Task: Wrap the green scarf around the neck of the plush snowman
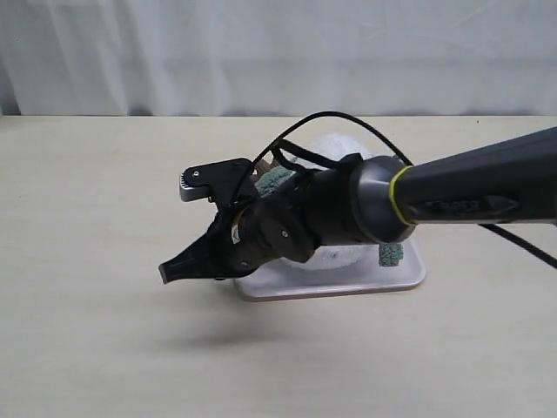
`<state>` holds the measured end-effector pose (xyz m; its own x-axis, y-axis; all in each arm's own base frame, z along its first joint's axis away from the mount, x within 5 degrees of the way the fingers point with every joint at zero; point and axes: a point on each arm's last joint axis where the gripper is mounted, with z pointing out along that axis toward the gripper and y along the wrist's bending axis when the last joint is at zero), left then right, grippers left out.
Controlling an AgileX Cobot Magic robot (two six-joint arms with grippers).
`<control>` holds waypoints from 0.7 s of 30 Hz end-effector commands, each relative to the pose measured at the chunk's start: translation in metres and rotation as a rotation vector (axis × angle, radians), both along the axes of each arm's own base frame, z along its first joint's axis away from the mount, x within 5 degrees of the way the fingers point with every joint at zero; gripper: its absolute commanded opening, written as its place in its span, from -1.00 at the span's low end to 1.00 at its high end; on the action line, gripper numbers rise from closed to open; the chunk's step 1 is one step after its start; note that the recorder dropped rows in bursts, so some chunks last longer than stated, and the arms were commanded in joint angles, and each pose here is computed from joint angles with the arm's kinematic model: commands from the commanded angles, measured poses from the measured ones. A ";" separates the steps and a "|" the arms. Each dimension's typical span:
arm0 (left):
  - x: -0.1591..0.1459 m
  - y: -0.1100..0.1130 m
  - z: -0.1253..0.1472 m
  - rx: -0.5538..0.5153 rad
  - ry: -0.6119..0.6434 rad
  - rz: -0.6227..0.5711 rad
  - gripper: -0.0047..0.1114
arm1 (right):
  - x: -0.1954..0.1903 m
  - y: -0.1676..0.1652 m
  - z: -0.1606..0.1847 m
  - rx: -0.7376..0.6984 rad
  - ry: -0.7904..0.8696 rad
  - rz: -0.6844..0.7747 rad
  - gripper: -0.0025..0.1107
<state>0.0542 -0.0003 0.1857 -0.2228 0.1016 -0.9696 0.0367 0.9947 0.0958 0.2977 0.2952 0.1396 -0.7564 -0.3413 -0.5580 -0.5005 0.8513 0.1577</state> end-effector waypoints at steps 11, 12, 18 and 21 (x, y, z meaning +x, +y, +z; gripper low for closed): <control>0.000 -0.001 0.000 0.000 -0.006 -0.009 -0.92 | -0.034 -0.053 0.068 -0.424 0.125 0.115 -0.88; 0.000 -0.001 0.000 0.000 -0.006 -0.009 -0.92 | -0.035 -0.056 0.067 -0.457 0.140 0.115 -0.88; 0.000 -0.001 0.000 0.000 -0.006 -0.009 -0.92 | -0.035 -0.067 0.066 -0.608 0.129 0.196 -0.88; 0.000 -0.001 0.000 0.000 -0.006 -0.009 -0.92 | -0.038 -0.074 0.054 -0.677 0.150 0.216 -0.88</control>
